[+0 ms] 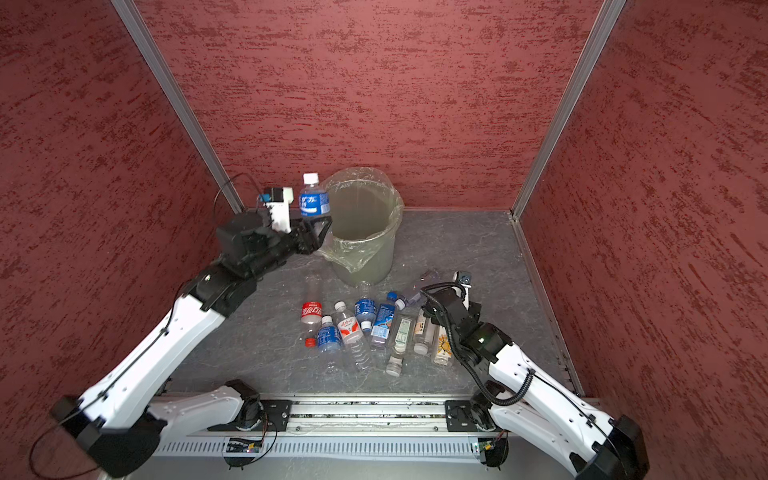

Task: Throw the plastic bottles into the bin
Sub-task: 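Lift the blue-label bottle with the left gripper and carry it over the bin, then open the left gripper to drop the bottle, then lower it back to the bottles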

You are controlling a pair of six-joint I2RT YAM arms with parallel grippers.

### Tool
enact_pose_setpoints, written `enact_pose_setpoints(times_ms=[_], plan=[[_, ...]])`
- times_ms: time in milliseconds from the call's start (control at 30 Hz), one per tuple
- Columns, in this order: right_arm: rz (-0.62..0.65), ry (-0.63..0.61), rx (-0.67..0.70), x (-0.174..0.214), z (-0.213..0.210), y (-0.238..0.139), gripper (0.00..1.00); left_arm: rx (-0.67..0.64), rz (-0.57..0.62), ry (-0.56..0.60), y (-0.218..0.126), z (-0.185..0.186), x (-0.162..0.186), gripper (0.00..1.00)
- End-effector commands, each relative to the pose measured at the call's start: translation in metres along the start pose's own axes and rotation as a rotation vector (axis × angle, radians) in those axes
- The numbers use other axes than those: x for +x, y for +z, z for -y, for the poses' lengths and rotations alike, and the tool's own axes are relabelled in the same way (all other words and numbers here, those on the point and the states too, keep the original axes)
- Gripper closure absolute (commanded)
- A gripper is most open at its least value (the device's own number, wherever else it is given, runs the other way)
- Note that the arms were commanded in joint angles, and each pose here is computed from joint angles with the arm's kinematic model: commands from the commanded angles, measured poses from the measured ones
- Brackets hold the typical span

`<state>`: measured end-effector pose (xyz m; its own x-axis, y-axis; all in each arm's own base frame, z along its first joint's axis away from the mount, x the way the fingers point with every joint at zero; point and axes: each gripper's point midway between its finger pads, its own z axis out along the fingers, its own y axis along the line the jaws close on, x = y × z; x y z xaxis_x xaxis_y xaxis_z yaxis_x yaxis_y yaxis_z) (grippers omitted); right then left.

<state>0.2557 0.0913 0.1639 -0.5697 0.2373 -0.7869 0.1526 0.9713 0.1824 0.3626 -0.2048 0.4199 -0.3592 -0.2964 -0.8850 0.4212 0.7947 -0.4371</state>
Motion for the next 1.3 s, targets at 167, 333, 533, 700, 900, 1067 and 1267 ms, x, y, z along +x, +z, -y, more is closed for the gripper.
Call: enact_pose_setpoints(times_ms=[167, 333, 533, 700, 900, 1067, 1267], plan=[[-0.002, 0.037, -0.007, 0.002, 0.005, -0.006, 0.01, -0.032, -0.025, -0.118, 0.056, -0.053, -0.031, 0.00], [-0.001, 0.050, 0.004, 0.005, 0.011, -0.009, 0.01, -0.055, 0.087, -0.075, 0.016, -0.055, -0.037, 0.00], [-0.037, 0.043, 0.023, 0.008, 0.008, -0.004, 0.01, -0.053, 0.085, -0.066, -0.013, -0.053, -0.022, 0.00], [-0.060, 0.035, 0.036, 0.010, 0.007, -0.003, 0.01, -0.086, 0.044, -0.067, -0.028, -0.062, 0.005, 0.01], [-0.094, 0.025, 0.041, 0.013, 0.006, -0.005, 0.01, -0.112, -0.012, -0.102, -0.041, -0.078, 0.051, 0.01], [-0.120, 0.013, 0.037, 0.018, 0.007, -0.005, 0.01, -0.082, -0.098, -0.132, -0.049, -0.077, 0.103, 0.01], [-0.151, 0.013, 0.046, 0.025, 0.008, -0.004, 0.02, -0.112, -0.151, -0.127, -0.073, -0.082, 0.144, 0.01]])
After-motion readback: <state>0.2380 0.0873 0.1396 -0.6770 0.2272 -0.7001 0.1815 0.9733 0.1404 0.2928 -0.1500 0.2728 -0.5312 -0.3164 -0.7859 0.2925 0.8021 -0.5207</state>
